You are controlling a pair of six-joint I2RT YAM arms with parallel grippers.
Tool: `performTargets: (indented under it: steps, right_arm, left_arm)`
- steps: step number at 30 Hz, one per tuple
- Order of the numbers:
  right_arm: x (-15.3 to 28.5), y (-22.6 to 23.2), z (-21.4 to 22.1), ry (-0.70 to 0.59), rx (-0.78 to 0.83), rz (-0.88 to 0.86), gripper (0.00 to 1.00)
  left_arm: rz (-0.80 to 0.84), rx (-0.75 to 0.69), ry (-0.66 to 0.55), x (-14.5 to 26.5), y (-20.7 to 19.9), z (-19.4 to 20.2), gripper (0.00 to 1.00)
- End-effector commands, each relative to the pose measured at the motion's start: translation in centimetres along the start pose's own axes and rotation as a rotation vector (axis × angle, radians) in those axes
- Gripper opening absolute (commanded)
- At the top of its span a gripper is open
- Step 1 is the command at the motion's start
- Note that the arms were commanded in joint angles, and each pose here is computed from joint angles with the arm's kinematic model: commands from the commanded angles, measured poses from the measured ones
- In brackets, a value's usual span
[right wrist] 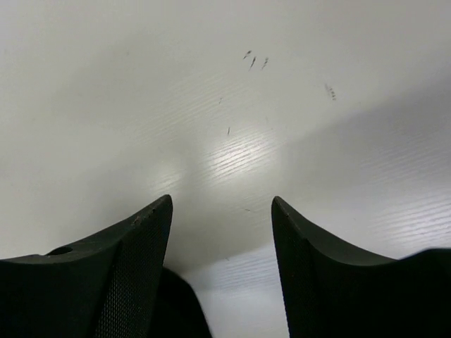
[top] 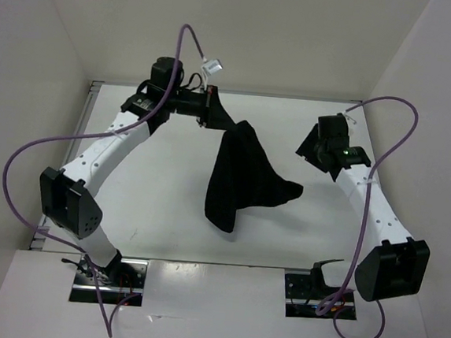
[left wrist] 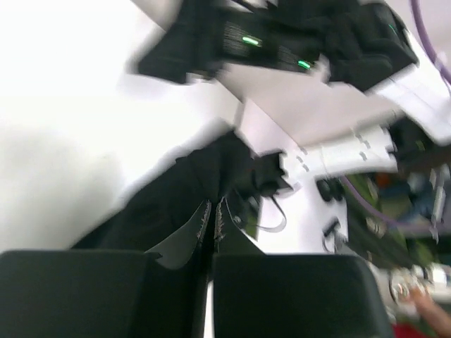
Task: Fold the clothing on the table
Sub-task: Move the skirt to the center of the board, then flatten the skirt out
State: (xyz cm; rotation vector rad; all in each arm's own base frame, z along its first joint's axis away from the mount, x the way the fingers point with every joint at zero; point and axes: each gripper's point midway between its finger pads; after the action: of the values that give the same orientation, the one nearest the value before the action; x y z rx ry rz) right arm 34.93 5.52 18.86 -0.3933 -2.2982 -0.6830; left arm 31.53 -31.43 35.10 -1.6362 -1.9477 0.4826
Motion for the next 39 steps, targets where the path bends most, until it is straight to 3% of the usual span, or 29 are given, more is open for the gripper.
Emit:
performTargets:
  steps: [1,5,8,11,15,21,27,36,39]
  right_arm:
    - [0.5,-1.7,-1.6,-0.062,-0.055,0.026,0.64]
    - [0.9,-1.7,-1.8,-0.057,-0.074,-0.003,0.64]
    - [0.5,-1.4,-0.2,-0.001,-0.069,-0.035,0.64]
    - [0.4,-0.4,0.5,0.029,-0.071,-0.103,0.64]
    - [0.0,1.6,2.3,0.104,-0.008,-0.206,0.64]
    - [-2.4,5.2,6.4,0.262,0.128,-0.250,0.53]
    - [-7.2,9.1,9.7,0.370,0.184,-0.299,0.53]
    - [-13.9,12.4,9.9,0.381,0.185,-0.273,0.53]
    - [-15.0,11.3,10.7,0.413,0.181,-0.203,0.51]
  left_arm:
    - [-0.195,0.179,-0.067,1.8,7.5,0.6,0.00]
    - [-0.340,0.453,-0.028,1.9,18.9,6.1,0.00]
    - [-0.416,0.556,-0.010,1.8,25.8,8.8,0.00]
    - [-0.484,0.697,-0.025,2.7,31.8,11.5,0.00]
    - [-0.566,0.839,-0.095,5.2,36.7,13.6,0.00]
    - [-0.625,0.941,-0.085,7.2,37.9,17.5,0.00]
    - [-0.640,0.947,-0.061,8.5,36.8,19.0,0.00]
    - [-0.647,0.944,-0.048,10.1,35.6,20.0,0.00]
    - [-0.652,0.957,-0.051,10.5,35.4,20.4,0.00]
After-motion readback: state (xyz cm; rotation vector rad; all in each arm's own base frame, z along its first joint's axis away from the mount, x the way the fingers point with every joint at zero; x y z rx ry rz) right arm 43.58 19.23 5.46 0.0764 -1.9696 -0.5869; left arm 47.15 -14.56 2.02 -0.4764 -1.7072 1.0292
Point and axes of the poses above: each gripper's point midway between its finger pads, its own x axis back along the fingers, its own y axis along the line the jaws close on, z = x × y, and after that the axes turned 6 degrees about -x, right-handed
